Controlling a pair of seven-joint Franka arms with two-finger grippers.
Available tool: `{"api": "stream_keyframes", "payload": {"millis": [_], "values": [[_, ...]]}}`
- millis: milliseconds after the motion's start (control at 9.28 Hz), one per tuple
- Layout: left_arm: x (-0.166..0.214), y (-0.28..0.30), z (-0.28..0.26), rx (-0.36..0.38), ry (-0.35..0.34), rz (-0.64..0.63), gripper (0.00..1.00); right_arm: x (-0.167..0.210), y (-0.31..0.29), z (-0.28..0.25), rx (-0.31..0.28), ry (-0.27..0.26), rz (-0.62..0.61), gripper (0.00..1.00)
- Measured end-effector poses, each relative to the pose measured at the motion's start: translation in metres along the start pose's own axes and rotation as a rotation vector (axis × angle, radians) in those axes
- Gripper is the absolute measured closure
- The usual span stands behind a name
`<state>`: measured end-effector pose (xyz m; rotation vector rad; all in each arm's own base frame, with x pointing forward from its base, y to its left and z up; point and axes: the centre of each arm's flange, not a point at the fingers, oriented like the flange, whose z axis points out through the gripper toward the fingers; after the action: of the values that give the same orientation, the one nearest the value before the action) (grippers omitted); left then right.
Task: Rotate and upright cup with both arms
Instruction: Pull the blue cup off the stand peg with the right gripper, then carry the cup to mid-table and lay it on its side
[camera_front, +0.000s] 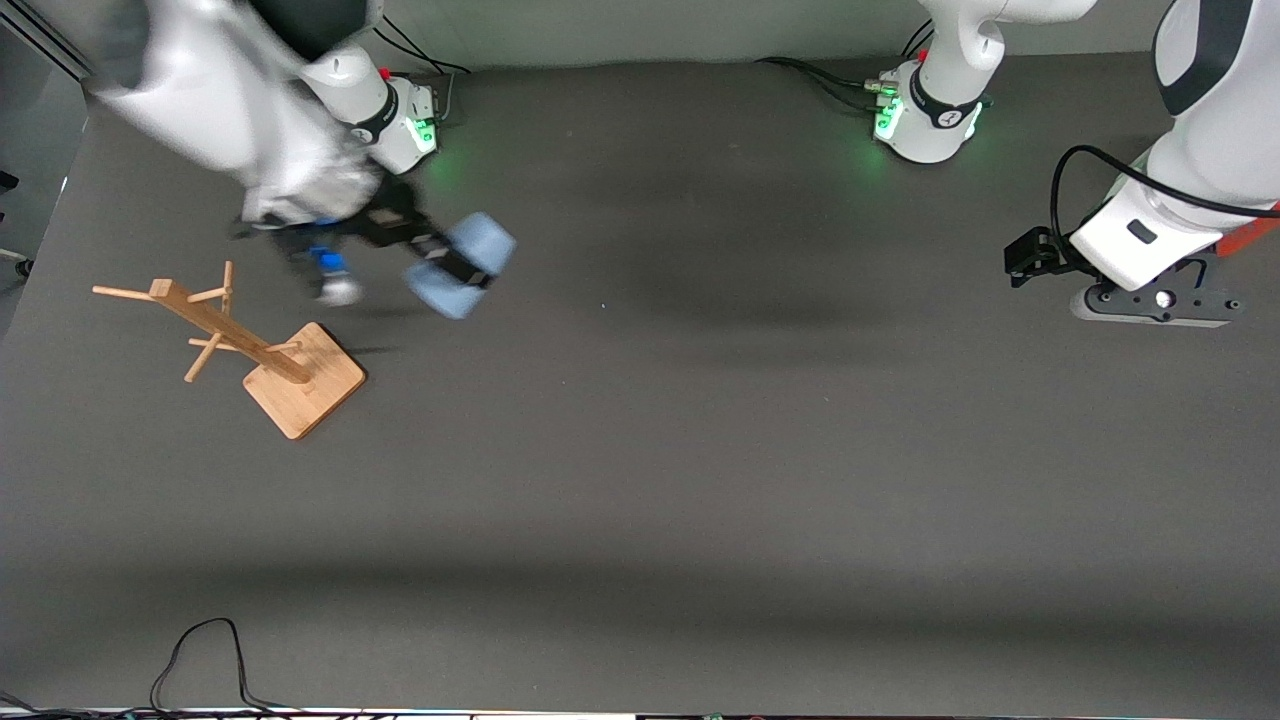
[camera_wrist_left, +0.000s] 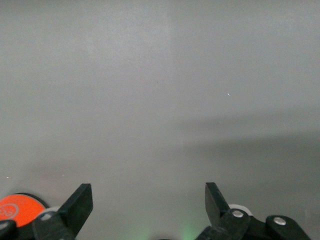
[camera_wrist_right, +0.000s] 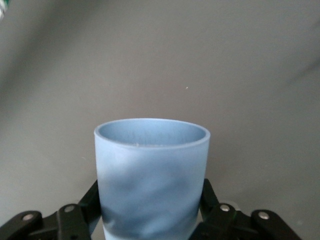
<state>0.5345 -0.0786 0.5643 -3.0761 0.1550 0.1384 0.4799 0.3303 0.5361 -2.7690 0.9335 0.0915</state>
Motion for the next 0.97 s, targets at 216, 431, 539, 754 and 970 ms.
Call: {"api": "stream_keyframes", "payload": {"millis": [216, 431, 539, 754, 970], "values": [[0.001, -0.001, -0.002, 0.000, 0.004, -0.003, 0.00, -0.068, -0.052, 0.053, -0.053, 0.116, -0.048, 0.21], [0.002, -0.002, -0.002, 0.000, 0.006, -0.004, 0.00, -0.096, -0.101, 0.106, -0.048, 0.080, 0.138, 0.21], [0.004, -0.002, -0.001, 0.000, 0.004, -0.004, 0.00, -0.087, -0.118, 0.133, -0.055, 0.050, 0.254, 0.21], [0.007, -0.002, 0.003, 0.002, -0.004, -0.005, 0.00, -0.078, -0.133, 0.195, -0.071, 0.005, 0.453, 0.21], [0.014, -0.001, 0.013, 0.003, -0.021, -0.006, 0.00, -0.106, -0.130, 0.260, -0.132, 0.032, 0.614, 0.21]]}}
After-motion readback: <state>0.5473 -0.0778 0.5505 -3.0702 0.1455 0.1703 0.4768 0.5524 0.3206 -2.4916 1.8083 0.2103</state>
